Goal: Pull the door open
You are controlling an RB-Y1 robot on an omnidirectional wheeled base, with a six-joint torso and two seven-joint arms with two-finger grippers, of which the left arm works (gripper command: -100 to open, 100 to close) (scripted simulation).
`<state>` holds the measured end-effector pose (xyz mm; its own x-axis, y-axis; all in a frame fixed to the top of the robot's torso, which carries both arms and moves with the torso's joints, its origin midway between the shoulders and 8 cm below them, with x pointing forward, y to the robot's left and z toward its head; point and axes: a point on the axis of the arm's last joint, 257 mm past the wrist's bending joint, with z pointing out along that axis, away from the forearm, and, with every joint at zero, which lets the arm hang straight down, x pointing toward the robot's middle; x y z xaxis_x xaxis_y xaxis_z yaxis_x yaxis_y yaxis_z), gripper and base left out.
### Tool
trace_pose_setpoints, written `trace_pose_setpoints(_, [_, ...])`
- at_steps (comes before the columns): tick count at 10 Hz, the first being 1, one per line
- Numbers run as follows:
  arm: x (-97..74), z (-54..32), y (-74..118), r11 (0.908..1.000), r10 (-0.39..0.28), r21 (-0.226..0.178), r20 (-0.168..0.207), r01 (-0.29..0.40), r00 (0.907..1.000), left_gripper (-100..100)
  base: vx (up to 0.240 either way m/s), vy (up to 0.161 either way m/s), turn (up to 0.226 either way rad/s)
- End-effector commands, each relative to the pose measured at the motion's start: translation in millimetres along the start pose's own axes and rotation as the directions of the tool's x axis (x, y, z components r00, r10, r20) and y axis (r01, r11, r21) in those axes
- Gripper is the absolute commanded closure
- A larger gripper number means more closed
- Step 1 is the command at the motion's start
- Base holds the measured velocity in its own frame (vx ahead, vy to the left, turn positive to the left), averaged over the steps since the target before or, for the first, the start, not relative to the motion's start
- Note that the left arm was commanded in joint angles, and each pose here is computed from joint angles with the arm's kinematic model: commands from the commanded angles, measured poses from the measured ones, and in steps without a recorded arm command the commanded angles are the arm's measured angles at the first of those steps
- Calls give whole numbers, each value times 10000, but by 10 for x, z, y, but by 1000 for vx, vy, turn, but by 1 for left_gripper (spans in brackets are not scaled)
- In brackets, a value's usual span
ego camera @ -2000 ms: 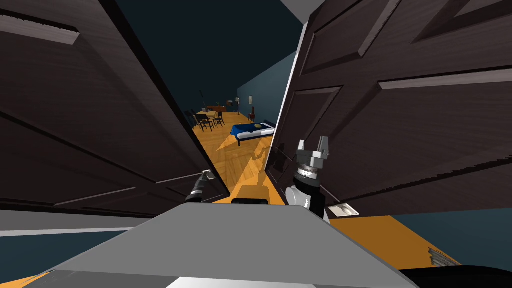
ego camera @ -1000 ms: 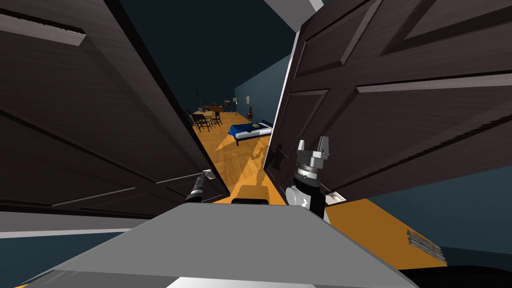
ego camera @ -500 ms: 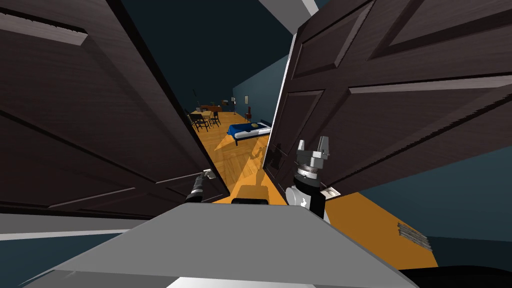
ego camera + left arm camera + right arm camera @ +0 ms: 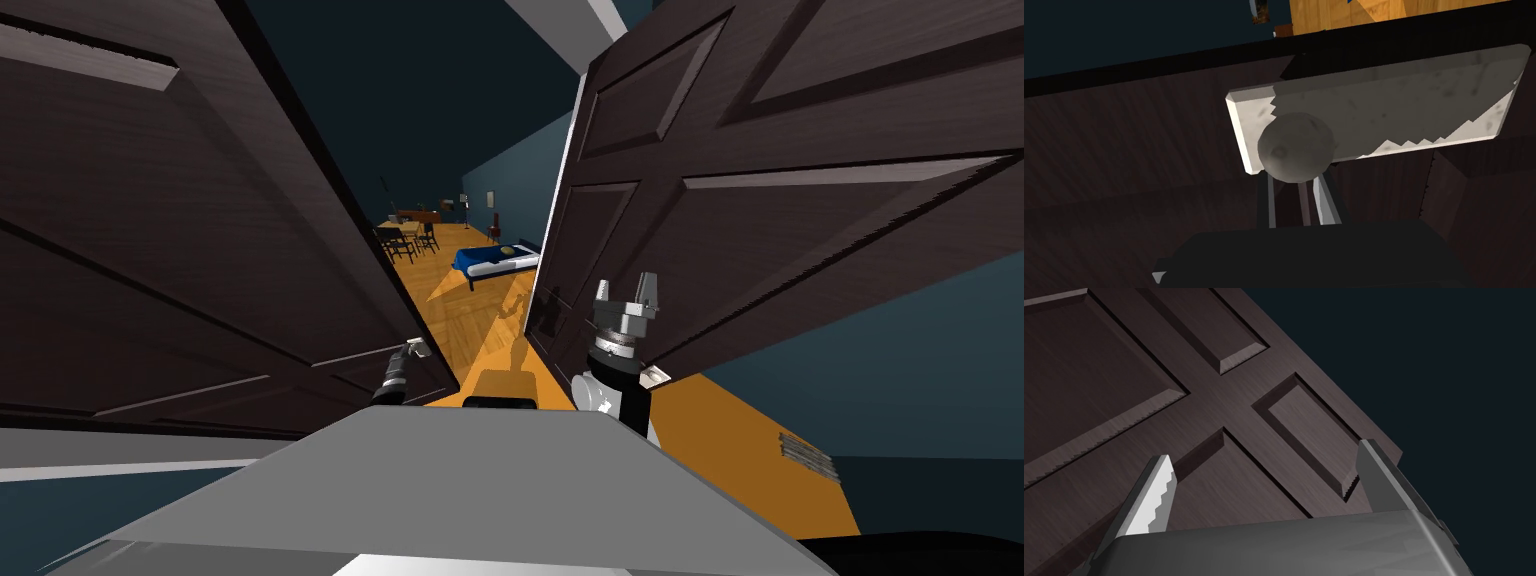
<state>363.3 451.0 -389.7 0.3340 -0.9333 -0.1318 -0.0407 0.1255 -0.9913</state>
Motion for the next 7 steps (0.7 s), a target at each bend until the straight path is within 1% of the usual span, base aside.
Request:
trace_pose_setpoints(1, [88,7,-1,9987,-503,3,-99,503,9987,100,-31,8,-32])
trace_pose_setpoints(4, [88,17,5,9925,-1219,-35,-50,1219,9925,100,-31,5,-37])
trace_pose_setpoints(5, [-13,8,12,9954,-959,-54,80,960,9954,100,-18,15,8])
trace_pose_setpoints(6, [22,-5,10,9946,-1039,-57,-93,1038,9945,100,-128,25,-66])
trace_pose_setpoints(7, [37,-8,7,9945,-1051,-53,-149,1050,9943,100,-180,18,-84])
